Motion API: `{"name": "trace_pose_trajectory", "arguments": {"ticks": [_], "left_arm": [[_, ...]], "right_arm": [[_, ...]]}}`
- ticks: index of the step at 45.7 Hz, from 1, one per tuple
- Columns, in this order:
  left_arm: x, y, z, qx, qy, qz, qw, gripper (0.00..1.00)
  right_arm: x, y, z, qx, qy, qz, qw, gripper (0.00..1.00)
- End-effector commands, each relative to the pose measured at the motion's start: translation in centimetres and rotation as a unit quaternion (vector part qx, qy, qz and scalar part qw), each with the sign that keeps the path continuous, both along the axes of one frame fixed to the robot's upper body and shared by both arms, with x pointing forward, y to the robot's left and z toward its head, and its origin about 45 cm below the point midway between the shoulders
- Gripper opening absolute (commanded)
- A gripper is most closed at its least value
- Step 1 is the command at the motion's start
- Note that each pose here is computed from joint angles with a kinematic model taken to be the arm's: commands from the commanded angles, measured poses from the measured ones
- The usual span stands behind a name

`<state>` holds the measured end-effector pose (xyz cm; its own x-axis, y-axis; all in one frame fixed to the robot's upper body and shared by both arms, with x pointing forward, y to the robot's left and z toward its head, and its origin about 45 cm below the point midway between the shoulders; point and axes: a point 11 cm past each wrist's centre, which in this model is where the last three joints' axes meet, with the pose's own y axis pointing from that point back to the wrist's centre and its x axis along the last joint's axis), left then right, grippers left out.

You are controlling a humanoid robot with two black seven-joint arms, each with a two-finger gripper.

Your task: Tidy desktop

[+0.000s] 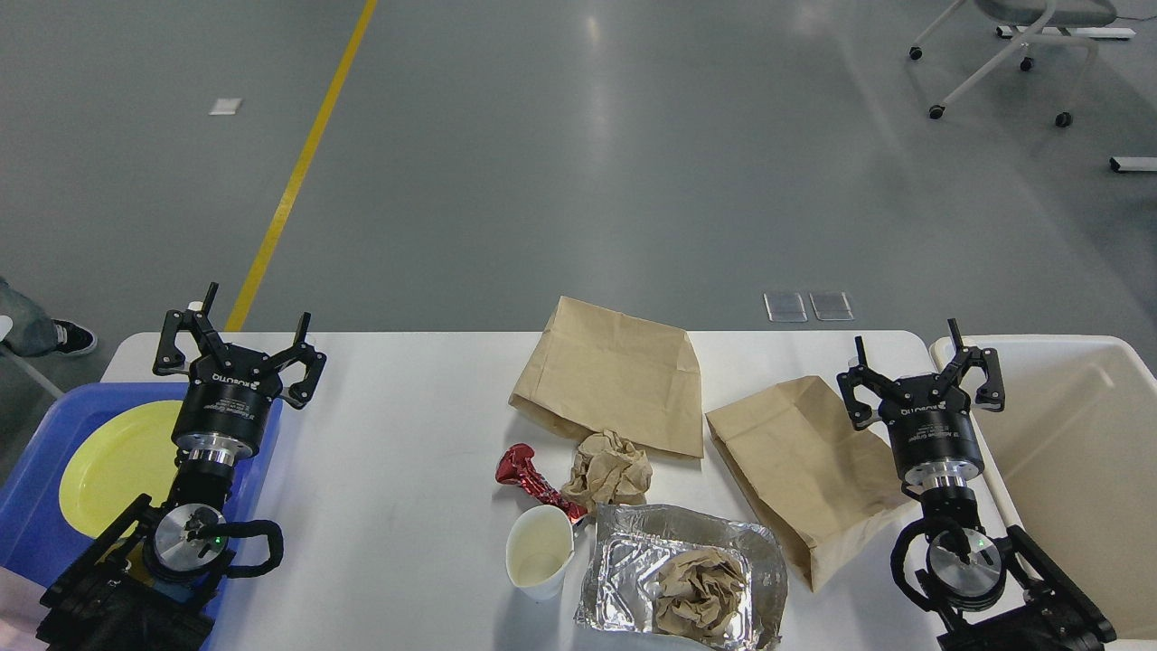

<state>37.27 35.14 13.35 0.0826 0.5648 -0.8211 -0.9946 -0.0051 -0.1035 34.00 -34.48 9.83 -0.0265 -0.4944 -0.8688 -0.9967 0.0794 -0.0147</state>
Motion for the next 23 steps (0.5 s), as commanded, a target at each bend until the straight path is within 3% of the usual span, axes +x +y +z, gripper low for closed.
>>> {"name": "trace_pose_trajectory", "arguments": {"ticks": [1, 9, 23], "left_arm": [[0.0, 0.0, 0.0, 0.000, 0.000, 0.000, 1.000, 0.99], [0.0, 0.0, 0.0, 0.000, 0.000, 0.000, 1.000, 0.99], [0.0, 0.0, 0.0, 0.000, 0.000, 0.000, 1.000, 0.99]], "right_arm": [[-0.4, -0.1, -0.3, 0.001, 0.004, -0.001, 1.000, 1.00], [-0.8, -1.1, -0.1, -0.012, 0.001, 0.006, 1.000, 1.00], [0.6, -2.0, 3.2, -0.019, -0.074, 0.036, 0.996, 1.00]]}}
